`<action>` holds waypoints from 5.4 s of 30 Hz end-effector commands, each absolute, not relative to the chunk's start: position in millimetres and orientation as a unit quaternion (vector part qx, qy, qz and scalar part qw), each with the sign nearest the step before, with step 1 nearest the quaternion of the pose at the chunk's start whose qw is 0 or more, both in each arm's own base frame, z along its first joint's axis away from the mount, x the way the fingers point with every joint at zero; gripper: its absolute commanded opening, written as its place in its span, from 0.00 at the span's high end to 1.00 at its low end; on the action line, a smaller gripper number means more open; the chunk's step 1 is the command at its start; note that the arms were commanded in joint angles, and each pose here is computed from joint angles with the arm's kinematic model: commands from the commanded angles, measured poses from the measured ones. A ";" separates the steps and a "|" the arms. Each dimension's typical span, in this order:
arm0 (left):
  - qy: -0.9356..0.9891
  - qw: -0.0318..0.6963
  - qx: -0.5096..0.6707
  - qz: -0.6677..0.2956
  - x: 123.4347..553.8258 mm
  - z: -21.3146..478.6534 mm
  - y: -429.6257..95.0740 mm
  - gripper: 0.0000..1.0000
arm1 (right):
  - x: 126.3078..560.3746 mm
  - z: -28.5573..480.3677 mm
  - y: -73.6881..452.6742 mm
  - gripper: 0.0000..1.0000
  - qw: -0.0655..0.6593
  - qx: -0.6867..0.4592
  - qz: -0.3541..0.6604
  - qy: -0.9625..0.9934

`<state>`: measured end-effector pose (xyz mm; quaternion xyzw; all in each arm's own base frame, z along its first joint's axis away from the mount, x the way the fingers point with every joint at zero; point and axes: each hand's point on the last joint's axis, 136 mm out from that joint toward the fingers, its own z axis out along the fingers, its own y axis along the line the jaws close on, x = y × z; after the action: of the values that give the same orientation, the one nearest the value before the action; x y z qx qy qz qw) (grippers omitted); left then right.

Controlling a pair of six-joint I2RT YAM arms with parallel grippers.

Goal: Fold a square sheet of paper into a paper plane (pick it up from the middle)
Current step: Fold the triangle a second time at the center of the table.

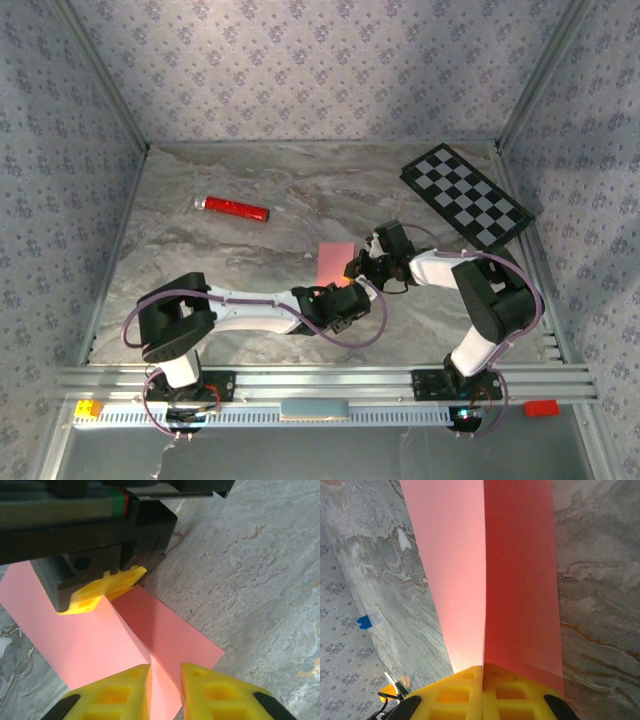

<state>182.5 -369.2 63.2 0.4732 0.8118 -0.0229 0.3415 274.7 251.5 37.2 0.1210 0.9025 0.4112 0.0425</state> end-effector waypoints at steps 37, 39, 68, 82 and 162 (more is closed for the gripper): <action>0.869 0.204 0.297 -0.339 209.5 94.5 -364.9 1.00 | 248.8 66.1 211.2 0.84 0.105 0.125 0.382 0.910; 0.871 0.202 0.293 -0.339 210.7 93.0 -364.5 1.00 | 241.3 61.7 222.7 0.86 0.096 0.111 0.383 0.912; 0.886 0.183 0.286 -0.316 217.4 75.3 -353.6 1.00 | 237.7 43.6 245.6 0.92 0.072 0.105 0.391 0.912; 0.888 0.172 0.270 -0.330 221.1 73.8 -354.4 1.00 | 231.1 24.2 239.5 0.94 0.065 0.091 0.326 0.939; 0.925 0.185 0.271 -0.194 270.1 28.0 -323.4 1.00 | 215.0 -0.3 208.4 0.98 0.033 0.058 0.217 0.974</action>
<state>263.5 -323.6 26.3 0.2700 0.9240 -0.2019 0.1805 228.4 228.9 18.0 0.0512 0.9603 0.2676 0.0593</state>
